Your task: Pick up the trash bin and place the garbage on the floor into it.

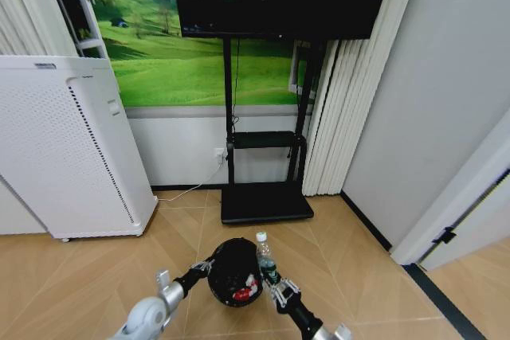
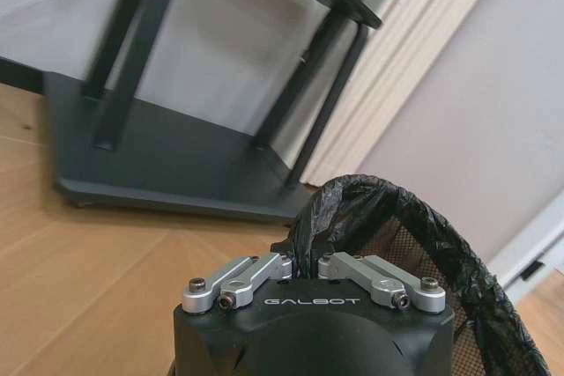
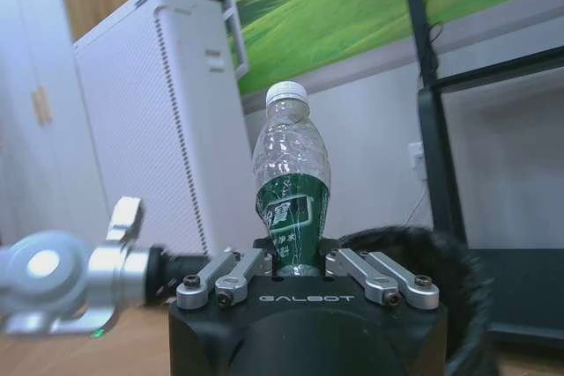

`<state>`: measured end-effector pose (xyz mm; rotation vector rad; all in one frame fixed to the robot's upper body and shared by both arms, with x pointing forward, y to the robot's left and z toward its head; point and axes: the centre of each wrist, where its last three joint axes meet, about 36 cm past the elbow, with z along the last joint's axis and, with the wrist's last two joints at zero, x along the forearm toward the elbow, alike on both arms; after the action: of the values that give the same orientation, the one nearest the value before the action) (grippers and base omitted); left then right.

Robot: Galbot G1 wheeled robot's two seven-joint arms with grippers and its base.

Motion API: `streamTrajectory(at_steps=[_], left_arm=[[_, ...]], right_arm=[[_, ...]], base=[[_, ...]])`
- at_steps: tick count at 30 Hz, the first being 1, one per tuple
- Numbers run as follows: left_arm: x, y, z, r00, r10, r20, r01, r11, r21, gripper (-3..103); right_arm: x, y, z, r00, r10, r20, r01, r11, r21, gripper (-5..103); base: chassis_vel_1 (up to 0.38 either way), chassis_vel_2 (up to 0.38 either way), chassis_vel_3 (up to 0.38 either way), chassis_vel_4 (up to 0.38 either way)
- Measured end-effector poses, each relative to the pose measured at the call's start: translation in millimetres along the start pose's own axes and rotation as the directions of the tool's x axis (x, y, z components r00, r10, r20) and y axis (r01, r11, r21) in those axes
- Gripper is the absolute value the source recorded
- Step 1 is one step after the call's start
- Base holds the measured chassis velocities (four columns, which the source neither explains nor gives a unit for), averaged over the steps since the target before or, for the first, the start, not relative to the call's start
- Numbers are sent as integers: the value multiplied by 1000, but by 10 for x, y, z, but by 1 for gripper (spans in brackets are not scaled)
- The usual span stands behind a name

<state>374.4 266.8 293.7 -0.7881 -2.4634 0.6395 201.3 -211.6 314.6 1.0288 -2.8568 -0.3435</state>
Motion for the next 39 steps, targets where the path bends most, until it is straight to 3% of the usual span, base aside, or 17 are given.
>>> streamTrajectory(at_steps=[5, 12, 14, 16, 19, 22, 28, 30, 33, 34, 36, 37, 39], left_arm=[[-102, -64, 4, 999, 34, -25, -34, 999, -16, 7], [9, -90, 164, 993, 83, -81, -86, 995, -42, 7], [66, -99, 226, 992, 91, -89, -95, 995, -40, 7], [76, -99, 233, 992, 91, -88, -95, 995, -38, 7], [86, -90, 216, 993, 88, -74, -91, 995, -34, 7], [85, -90, 200, 994, 86, -63, -88, 996, -31, 7], [157, -108, 136, 997, 69, -30, -69, 997, -22, 7], [157, -108, 136, 997, 69, -30, -69, 997, -22, 7], [294, -148, 123, 1000, 11, -10, -11, 1000, -25, 7], [294, -148, 123, 1000, 11, -10, -11, 1000, -25, 7], [421, -181, -21, 996, -73, 50, 76, 995, -62, 7], [421, -181, -21, 996, -73, 50, 76, 995, -62, 7], [560, -209, -283, 977, -168, 130, 182, 977, -110, 7]], right_arm=[[-6, -10, 142, 998, -26, -49, 28, 999, 43, 21], [-171, -123, 229, 998, 15, -58, -11, 998, 67, 21], [-232, -160, 209, 998, 27, -58, -23, 998, 58, 29], [-237, -168, 206, 998, 28, -59, -25, 998, 57, 29], [-230, -189, 206, 997, 38, -62, -34, 998, 62, 45], [-216, -190, 208, 997, 46, -63, -43, 997, 61, 51], [-198, -213, 180, 995, 81, -53, -77, 994, 75, 78], [-198, -213, 180, 995, 81, -53, -77, 994, 75, 78], [-187, -242, 106, 986, 163, -24, -161, 985, 68, 94], [-187, -242, 106, 986, 163, -24, -161, 985, 68, 94], [-136, -315, -23, 960, 279, -3, -279, 958, 62, 99], [-136, -315, -23, 960, 279, -3, -279, 958, 62, 99], [5, -435, -169, 921, 389, 27, -390, 919, 52, 100]], base=[[0, 0, 0, 0], [0, 0, 0, 0], [0, 0, 0, 0], [0, 0, 0, 0], [0, 0, 0, 0], [0, 0, 0, 0], [0, 0, 0, 0], [0, 0, 0, 0], [0, 0, 0, 0], [0, 0, 0, 0], [0, 0, 0, 0], [0, 0, 0, 0], [0, 0, 0, 0]])
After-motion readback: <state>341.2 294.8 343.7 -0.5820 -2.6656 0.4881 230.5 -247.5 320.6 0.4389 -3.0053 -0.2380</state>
